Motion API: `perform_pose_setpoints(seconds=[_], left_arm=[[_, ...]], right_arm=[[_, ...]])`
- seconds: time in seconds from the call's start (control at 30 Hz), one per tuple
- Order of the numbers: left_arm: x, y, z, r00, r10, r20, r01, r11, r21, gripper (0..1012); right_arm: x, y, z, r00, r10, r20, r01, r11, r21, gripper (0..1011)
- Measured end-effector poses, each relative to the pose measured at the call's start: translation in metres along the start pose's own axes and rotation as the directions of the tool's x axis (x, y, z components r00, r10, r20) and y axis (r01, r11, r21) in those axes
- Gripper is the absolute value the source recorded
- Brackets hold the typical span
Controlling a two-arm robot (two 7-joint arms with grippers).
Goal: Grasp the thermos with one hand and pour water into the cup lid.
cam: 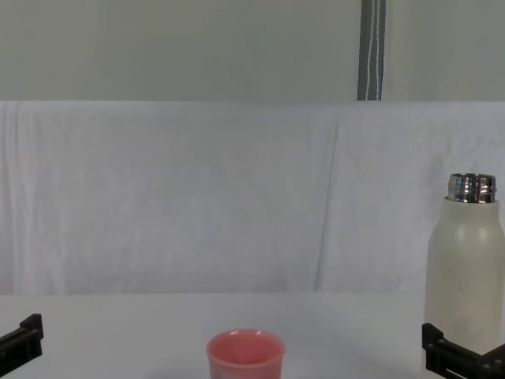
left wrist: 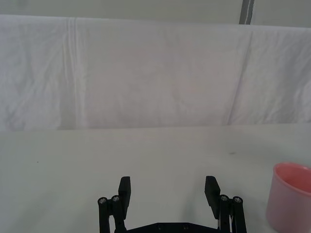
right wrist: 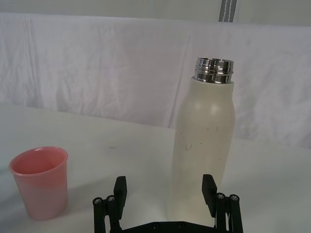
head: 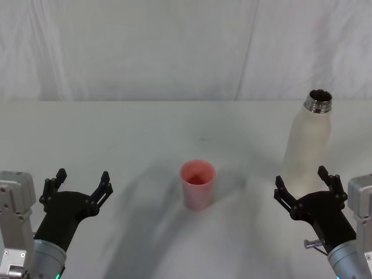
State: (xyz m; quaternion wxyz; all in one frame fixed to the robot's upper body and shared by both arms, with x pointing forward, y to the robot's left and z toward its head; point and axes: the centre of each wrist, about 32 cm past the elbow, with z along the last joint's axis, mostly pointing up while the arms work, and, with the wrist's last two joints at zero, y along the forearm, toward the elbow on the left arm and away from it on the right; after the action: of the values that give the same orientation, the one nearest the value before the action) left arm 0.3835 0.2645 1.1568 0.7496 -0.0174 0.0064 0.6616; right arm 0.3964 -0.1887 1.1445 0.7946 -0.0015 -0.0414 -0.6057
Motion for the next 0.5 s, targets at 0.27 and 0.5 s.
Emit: perform_pose_setpoints(seconds=[0.27,0.5], left_arm=[[0.0,0.0,0.0,1.0,0.0,0.0,0.0,1.0,0.0,1001],[0.0,0.0,0.0,1.0,0.0,0.0,0.0,1.0,0.0,1001]], right_arm=[[0.0,0.0,0.0,1.0,0.0,0.0,0.0,1.0,0.0,1000],[0.0,0.0,0.0,1.0,0.0,0.0,0.0,1.0,0.0,1000]])
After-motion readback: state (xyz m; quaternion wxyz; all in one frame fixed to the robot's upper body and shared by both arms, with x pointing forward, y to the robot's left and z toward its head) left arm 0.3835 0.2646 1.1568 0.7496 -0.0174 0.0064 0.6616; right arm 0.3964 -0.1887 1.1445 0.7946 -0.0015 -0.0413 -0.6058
